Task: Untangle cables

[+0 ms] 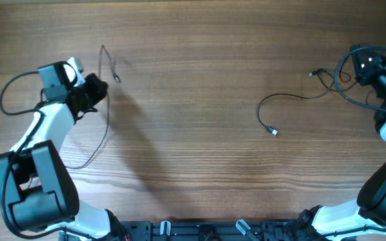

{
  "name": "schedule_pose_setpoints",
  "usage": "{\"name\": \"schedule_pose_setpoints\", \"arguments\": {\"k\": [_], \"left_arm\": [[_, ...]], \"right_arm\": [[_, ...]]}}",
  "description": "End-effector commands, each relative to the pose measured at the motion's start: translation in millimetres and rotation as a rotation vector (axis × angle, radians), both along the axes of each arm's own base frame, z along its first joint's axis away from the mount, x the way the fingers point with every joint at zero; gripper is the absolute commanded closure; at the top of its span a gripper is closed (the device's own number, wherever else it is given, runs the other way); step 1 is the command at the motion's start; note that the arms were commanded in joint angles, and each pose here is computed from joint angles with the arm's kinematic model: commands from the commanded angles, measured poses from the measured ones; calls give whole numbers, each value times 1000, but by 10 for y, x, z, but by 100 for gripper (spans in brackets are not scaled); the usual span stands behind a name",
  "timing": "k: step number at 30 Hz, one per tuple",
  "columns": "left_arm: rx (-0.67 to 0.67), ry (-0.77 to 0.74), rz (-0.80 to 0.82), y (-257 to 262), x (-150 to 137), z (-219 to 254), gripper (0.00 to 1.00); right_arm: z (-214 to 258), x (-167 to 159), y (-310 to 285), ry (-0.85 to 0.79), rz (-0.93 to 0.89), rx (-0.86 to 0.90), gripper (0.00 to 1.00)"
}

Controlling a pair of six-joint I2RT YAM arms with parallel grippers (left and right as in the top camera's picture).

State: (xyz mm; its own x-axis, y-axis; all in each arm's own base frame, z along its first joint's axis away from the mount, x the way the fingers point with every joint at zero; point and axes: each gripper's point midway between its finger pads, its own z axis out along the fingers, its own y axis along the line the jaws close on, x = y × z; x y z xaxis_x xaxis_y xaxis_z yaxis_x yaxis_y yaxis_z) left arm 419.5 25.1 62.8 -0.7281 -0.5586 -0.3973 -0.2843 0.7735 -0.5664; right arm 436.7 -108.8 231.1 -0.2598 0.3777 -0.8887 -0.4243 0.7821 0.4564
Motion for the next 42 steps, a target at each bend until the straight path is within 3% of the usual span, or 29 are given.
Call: {"name": "schedule_pose_setpoints", "arguments": {"k": [1, 4, 10, 15, 17, 21, 26, 29, 30, 31, 32, 33, 37, 40, 42], "left_arm": [[-51, -12, -139, -589, -13, 82, 96], [-2, -8, -212, -950, -38, 48, 96], [78, -8, -280, -1329, -96, 1, 96], [83, -12, -303, -1433, -119, 2, 96], [83, -12, -303, -1433, -119, 2, 96], [83, -12, -305, -1440, -121, 2, 96], [83, -11, -305, -1441, -122, 0, 96], [82, -11, -305, -1441, -122, 0, 96], [82, -9, -305, -1440, -122, -6, 96], [82, -7, -305, -1440, -123, -14, 96], [82, -5, -305, -1440, -127, -24, 96], [82, -5, -305, -1440, -127, -24, 96], [81, -4, -305, -1441, -128, -24, 96], [63, -6, -325, -1501, -146, -11, 96], [45, -34, -363, -1642, -145, 38, 96]], "right_arm": [[875, -59, 229, -261, 87, -142, 96], [1365, 80, 73, -356, 6, -233, 96], [1982, 478, -864, -321, -549, -619, 96], [2365, 681, -1305, -400, -735, -769, 96], [2313, 850, -1457, -389, -765, -742, 96], [1524, 1200, -1801, -217, -794, -665, 95], [-218, 1540, -2077, 142, -757, -479, 96], [-1096, 1553, -2058, 328, -725, -352, 96], [-1292, 1528, -2030, 377, -707, -340, 91], [-1405, 1508, -2006, 410, -696, -337, 72], [-1482, 1488, -1950, 441, -674, -357, 40], [-1481, 1497, -1899, 451, -658, -370, 0], [-1135, 1453, -1937, 560, -713, -391, 0], [-386, 1275, -2045, 564, -855, -322, 0], [208, 974, -2019, 556, -956, -262, 0]]}}
